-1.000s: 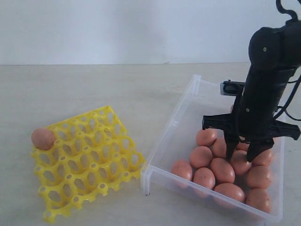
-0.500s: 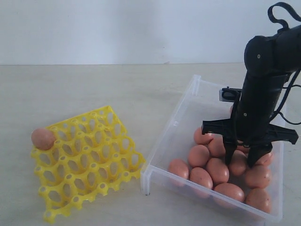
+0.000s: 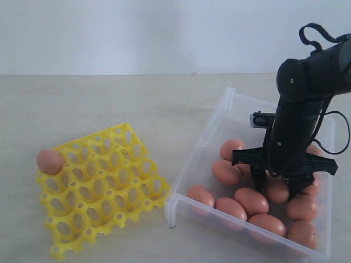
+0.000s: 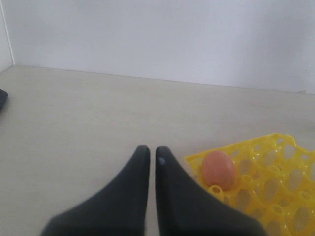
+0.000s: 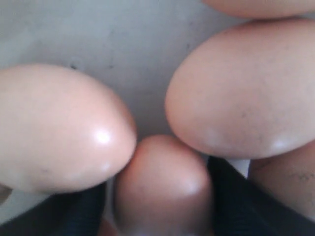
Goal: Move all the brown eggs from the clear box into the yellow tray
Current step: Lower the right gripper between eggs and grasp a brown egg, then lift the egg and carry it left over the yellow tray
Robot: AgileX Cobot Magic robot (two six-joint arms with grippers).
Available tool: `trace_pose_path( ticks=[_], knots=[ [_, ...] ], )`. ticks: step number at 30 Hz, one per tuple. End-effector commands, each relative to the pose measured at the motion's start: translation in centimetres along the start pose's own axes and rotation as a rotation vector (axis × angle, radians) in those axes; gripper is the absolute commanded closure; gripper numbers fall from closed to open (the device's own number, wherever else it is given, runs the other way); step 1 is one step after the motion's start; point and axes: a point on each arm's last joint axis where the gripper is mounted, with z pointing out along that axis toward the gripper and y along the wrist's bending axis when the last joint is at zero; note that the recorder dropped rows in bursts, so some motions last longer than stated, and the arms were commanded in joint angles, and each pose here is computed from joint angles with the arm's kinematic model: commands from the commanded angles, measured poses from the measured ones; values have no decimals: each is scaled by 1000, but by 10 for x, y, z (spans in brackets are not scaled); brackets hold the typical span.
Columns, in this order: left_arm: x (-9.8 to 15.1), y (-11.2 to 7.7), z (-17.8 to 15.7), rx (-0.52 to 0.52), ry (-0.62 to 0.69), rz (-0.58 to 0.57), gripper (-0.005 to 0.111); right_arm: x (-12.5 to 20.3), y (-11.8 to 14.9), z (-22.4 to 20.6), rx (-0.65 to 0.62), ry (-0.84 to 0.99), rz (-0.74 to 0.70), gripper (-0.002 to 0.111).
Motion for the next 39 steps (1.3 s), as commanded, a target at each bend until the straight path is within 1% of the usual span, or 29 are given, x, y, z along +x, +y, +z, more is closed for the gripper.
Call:
trace_pose_path(
  ticks=[1, 2, 3, 8, 10, 13, 14, 18, 23, 29, 33, 39],
  knots=[
    [0, 0, 0, -3, -7, 2, 103, 1, -3, 4, 22, 12, -18, 93],
    [0, 0, 0, -3, -7, 2, 103, 1, -3, 4, 22, 12, -18, 103],
    [0, 0, 0, -3, -7, 2, 103, 1, -3, 4, 24, 11, -20, 108],
    [0, 0, 0, -3, -7, 2, 103, -1, -3, 0, 22, -24, -56, 108],
    [0, 0, 0, -3, -7, 2, 103, -3, -1, -15, -7, -104, -65, 108],
    [0, 0, 0, -3, -7, 2, 103, -1, 6, -53, -77, -305, -92, 108],
    [0, 0, 0, -3, -7, 2, 103, 2, 11, -68, -106, -372, -108, 108],
    [0, 0, 0, -3, -7, 2, 103, 20, 28, -104, -180, -521, -178, 108],
    [0, 0, 0, -3, -7, 2, 103, 57, 74, -157, -364, -837, -389, 108],
    [0, 0, 0, -3, -7, 2, 103, 94, 114, -195, -534, -1148, -616, 108],
    [0, 0, 0, -3, -7, 2, 103, 110, 131, -201, -600, -1234, -698, 108],
    [0, 0, 0, -3, -7, 2, 103, 120, 144, -199, -642, -1246, -736, 108]
  ],
)
